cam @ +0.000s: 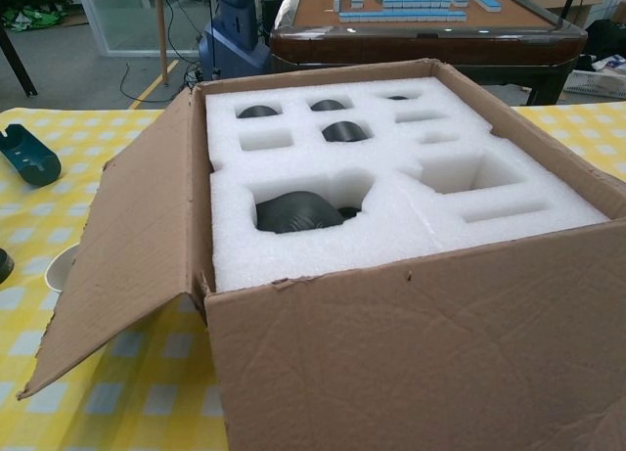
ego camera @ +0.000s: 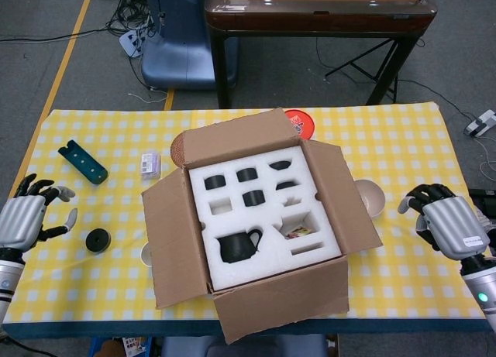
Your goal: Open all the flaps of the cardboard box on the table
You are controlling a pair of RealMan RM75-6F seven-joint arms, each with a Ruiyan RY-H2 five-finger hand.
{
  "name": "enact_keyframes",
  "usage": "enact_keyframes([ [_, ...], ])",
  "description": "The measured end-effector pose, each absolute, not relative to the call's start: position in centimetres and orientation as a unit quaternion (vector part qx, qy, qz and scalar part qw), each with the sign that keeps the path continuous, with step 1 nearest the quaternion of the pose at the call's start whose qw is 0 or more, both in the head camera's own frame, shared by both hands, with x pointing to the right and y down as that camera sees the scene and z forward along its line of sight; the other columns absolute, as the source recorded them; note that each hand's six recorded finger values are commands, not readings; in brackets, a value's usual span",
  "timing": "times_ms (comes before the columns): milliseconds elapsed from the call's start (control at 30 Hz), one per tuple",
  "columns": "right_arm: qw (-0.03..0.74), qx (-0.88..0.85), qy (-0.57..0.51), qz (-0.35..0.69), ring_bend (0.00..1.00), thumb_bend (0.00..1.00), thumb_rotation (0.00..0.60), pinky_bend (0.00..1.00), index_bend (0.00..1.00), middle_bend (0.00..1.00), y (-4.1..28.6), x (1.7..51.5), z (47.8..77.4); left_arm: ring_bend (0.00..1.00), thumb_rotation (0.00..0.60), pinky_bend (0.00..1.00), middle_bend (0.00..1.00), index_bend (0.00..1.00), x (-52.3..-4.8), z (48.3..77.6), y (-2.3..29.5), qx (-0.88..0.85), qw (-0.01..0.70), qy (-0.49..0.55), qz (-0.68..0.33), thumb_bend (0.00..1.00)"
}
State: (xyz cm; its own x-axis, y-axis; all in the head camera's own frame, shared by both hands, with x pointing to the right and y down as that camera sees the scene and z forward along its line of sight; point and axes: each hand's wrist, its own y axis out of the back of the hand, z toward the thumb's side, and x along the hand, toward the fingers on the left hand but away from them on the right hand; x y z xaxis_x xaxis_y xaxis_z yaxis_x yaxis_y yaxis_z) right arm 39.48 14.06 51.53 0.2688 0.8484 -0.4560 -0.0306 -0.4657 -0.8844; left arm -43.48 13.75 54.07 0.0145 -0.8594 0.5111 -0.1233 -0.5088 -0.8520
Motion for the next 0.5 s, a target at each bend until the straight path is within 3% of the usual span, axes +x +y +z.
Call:
enact_keyframes([
  [500, 0.410, -0.674, -0.325, 0.521, 0.26, 0.70, 0.600, 0.26, 0.45, 0.40, 18.3, 41.4, 52.5, 0.18, 0.351, 0.00, 0.38, 0.43, -45.9, 52.6, 21.3, -0.599, 0.332, 0.425, -0.592, 0.44],
])
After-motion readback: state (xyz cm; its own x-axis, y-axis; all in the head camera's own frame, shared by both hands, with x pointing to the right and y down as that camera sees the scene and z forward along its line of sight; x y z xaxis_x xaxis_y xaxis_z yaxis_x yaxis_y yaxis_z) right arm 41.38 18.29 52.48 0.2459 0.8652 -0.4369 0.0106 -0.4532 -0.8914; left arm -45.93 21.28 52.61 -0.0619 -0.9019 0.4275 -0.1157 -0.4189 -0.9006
